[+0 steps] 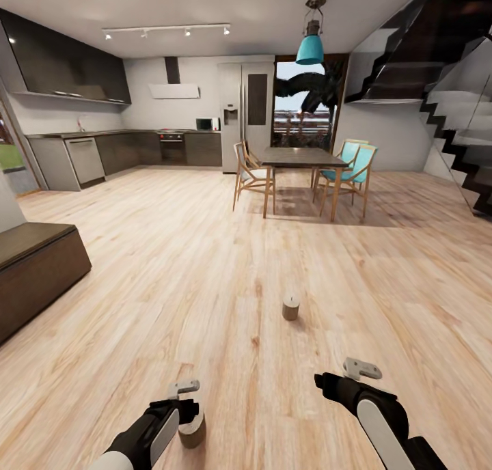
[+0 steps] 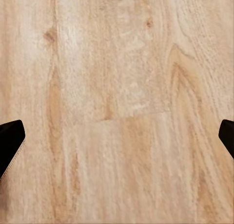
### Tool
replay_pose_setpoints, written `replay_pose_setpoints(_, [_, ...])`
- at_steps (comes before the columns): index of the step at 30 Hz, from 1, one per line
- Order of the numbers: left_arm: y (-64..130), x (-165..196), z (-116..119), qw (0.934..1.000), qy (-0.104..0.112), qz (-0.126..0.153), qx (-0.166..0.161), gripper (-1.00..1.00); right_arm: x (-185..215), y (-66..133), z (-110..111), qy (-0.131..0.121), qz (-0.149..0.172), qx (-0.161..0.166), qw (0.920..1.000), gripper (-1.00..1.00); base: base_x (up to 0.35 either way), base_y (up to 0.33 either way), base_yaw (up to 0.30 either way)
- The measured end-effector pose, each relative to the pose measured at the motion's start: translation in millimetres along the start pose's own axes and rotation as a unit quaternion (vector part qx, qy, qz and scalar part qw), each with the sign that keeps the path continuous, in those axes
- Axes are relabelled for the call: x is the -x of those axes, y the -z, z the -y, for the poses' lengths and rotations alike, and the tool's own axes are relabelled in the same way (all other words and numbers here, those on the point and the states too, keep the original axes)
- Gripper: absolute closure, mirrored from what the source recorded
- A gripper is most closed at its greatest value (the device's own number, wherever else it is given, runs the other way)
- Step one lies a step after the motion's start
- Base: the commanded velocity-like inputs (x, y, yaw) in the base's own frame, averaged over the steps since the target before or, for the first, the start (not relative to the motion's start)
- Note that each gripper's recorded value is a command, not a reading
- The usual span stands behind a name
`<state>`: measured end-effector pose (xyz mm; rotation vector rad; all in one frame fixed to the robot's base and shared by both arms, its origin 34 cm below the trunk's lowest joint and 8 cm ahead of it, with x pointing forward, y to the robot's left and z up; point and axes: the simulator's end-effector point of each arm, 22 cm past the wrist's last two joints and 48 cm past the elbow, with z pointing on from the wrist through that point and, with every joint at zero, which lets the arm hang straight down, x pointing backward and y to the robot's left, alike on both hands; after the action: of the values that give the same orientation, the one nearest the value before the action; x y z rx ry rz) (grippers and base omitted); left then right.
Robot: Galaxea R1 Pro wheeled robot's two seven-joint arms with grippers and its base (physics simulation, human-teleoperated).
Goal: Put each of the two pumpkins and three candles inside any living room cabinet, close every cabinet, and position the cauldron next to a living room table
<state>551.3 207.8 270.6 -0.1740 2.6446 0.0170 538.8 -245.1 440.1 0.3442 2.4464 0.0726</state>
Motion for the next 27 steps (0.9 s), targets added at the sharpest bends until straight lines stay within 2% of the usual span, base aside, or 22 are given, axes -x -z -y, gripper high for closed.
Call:
replay_pose_setpoints(16, [-0.2, -1.0, 0.9, 1.0, 0.0, -0.002, -0.002, -1.0, 0.0, -0.1, 0.0, 0.0, 0.0, 0.0, 1.0, -1.0, 0.195, 0.0, 0.0])
replay_pose_setpoints(27, [-2.9, -3.4, -0.1, 1.0, 0.003, -0.004, 0.0, -1.0, -2.8, -3.1, 1.1, 0.0, -0.004, -0.001, 1.0, -1.0, 0.031, 0.0, 0.0])
